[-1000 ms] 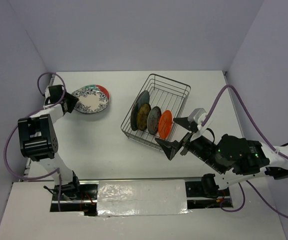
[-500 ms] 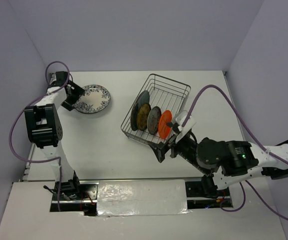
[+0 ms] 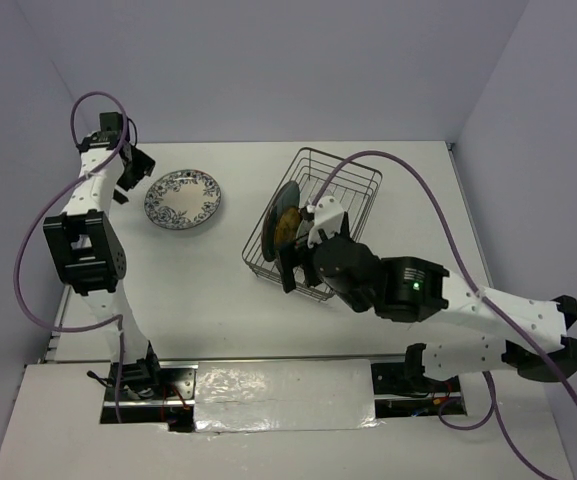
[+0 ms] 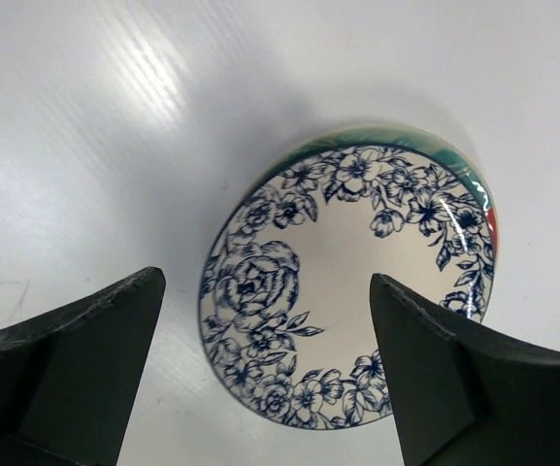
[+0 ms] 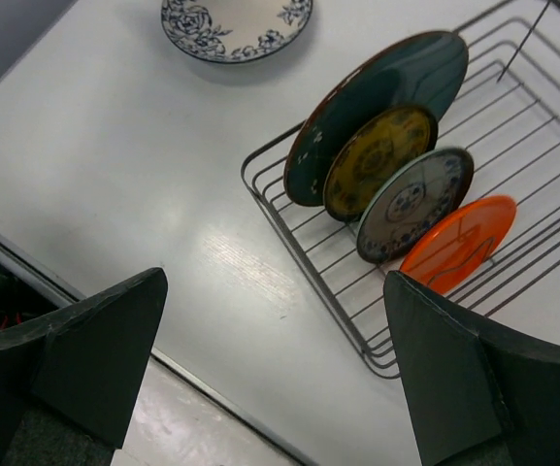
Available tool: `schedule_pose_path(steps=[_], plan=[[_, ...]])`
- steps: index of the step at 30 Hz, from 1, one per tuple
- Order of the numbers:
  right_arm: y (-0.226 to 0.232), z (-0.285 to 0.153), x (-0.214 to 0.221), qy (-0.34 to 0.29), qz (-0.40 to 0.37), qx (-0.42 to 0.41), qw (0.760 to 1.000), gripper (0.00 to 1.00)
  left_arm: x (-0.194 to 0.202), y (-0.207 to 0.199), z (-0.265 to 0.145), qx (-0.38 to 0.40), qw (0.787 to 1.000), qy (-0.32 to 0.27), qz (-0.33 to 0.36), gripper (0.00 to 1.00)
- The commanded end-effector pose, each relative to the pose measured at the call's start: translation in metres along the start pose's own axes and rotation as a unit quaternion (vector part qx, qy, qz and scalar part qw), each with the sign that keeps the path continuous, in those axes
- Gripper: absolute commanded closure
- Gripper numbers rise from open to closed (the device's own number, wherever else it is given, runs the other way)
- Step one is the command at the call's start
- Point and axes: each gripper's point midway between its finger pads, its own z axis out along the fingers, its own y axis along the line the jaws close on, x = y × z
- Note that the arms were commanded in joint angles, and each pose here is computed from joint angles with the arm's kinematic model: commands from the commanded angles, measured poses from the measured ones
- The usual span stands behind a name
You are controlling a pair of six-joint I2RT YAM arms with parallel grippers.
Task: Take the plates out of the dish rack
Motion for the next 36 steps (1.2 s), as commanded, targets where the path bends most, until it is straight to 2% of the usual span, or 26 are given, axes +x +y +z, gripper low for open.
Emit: schedule_pose_path(steps=[1,2,4,5,7,8,10,11,12,14,17,19,21,26,31,36], plan=[[0.004,0.021,-0.025,-0.023,0.103,0.014,0.994,0.0,-0.016,0.029,-0.043,-0.051,0.998,-0.031,0.021,0.0],[0.003,0.028,-0.029,-0.026,0.117,0.023,0.993,0.0,-0.028,0.033,-0.076,-0.031,0.998,-0.058,0.019,0.0],[0.005,0.039,-0.05,-0.044,0.152,0.033,0.987,0.0,-0.037,0.026,-0.111,0.028,0.996,-0.084,0.033,0.0],[0.004,0.059,-0.046,-0.039,0.153,0.061,0.986,0.0,-0.038,0.024,-0.13,0.063,0.991,-0.094,0.078,0.01],[-0.007,0.077,-0.059,-0.042,0.197,0.105,0.974,0.0,-0.018,0.025,-0.178,0.142,0.976,-0.103,0.126,0.0],[-0.016,0.101,-0.056,-0.028,0.198,0.142,0.97,0.0,-0.003,0.043,-0.201,0.159,0.967,-0.12,0.16,0.01],[-0.023,0.125,-0.05,-0.013,0.22,0.181,0.958,0.0,0.022,0.05,-0.221,0.188,0.949,-0.147,0.208,0.0],[-0.028,0.153,-0.031,0.015,0.209,0.209,0.955,0.0,0.036,0.075,-0.226,0.186,0.945,-0.165,0.212,0.01],[-0.029,0.155,-0.042,0.015,0.212,0.219,0.952,0.0,0.042,0.088,-0.226,0.185,0.943,-0.176,0.212,0.01],[-0.039,0.171,-0.037,0.025,0.224,0.254,0.94,0.01,0.055,0.118,-0.22,0.182,0.939,-0.204,0.209,0.0],[-0.041,0.194,-0.029,0.043,0.217,0.273,0.936,0.05,0.075,0.141,-0.205,0.181,0.938,-0.215,0.203,0.0],[-0.052,0.208,-0.017,0.052,0.222,0.287,0.93,0.12,0.077,0.136,-0.222,0.207,0.93,-0.221,0.207,0.01],[-0.063,0.208,-0.002,0.062,0.227,0.314,0.92,0.13,0.076,0.138,-0.223,0.205,0.93,-0.23,0.202,0.0],[-0.058,0.217,0.015,0.066,0.234,0.295,0.924,0.19,0.086,0.131,-0.214,0.21,0.93,-0.206,0.22,0.01],[-0.029,0.218,-0.03,0.017,0.223,0.211,0.952,0.14,0.092,0.127,-0.213,0.218,0.928,-0.196,0.231,0.0],[-0.026,0.206,-0.076,-0.018,0.196,0.186,0.963,0.12,0.095,0.127,-0.213,0.217,0.928,-0.194,0.234,0.0]])
